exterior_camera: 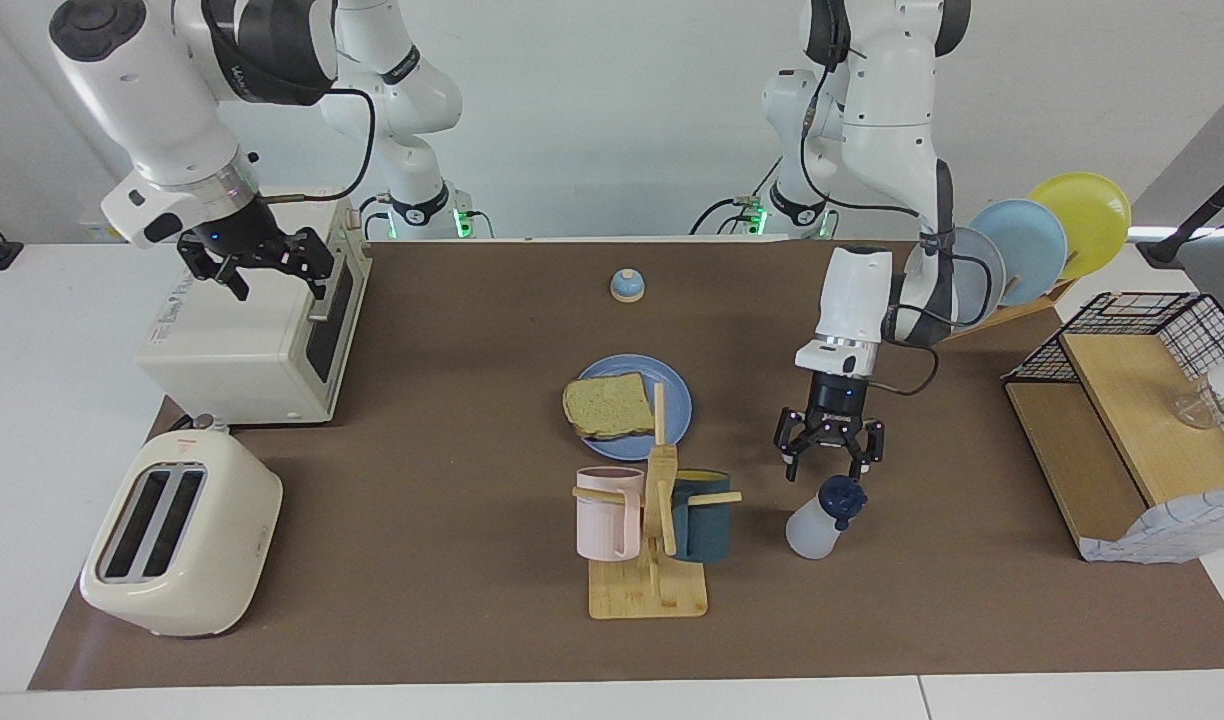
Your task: Put bread on plate and add seasoning
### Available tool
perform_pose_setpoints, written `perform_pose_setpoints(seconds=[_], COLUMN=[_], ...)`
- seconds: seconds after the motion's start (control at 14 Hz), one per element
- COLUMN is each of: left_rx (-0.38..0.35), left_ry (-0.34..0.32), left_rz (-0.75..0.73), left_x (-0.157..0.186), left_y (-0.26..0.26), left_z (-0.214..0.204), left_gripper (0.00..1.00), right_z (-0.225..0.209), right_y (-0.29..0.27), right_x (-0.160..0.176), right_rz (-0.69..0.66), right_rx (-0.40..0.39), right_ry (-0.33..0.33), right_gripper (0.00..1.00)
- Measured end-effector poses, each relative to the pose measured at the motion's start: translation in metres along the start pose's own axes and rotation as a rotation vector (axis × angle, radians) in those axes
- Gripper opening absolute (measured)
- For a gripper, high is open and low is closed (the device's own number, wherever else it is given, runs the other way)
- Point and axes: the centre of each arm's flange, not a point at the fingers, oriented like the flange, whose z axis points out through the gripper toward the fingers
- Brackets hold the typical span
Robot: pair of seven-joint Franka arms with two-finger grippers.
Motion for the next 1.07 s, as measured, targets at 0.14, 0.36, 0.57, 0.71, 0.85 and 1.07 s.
perform_pose_setpoints(seconds=[0.14,0.36,0.57,0.71,0.85,1.07], left_rx=[-0.023,0.011,0.086,0.165,0.198,0.173], left_ry=[-0.027,-0.133,-0.209,-0.267,-0.316,-0.44], left_rz=[0.006,-0.031,-0.041,-0.066,-0.09,-0.062], left_x=[-0.002,0.023,0.064,0.102,0.135,0.179], left_y=[0.024,0.075,0.096,0.097,0.1,0.082], left_z=[-0.026,-0.069,-0.12,-0.154,-0.18,-0.21], left_gripper=[1.0,1.0,1.0,1.0,1.0,1.0], right_z=[0.0,0.0,0.0,0.0,0.0,0.0], right_y=[0.0,0.0,0.0,0.0,0.0,0.0], right_x=[0.0,0.0,0.0,0.0,0.0,0.0], right_rz=[0.0,0.0,0.0,0.0,0.0,0.0], right_rx=[0.0,0.0,0.0,0.0,0.0,0.0], right_ry=[0.0,0.0,0.0,0.0,0.0,0.0], right_gripper=[1.0,1.0,1.0,1.0,1.0,1.0])
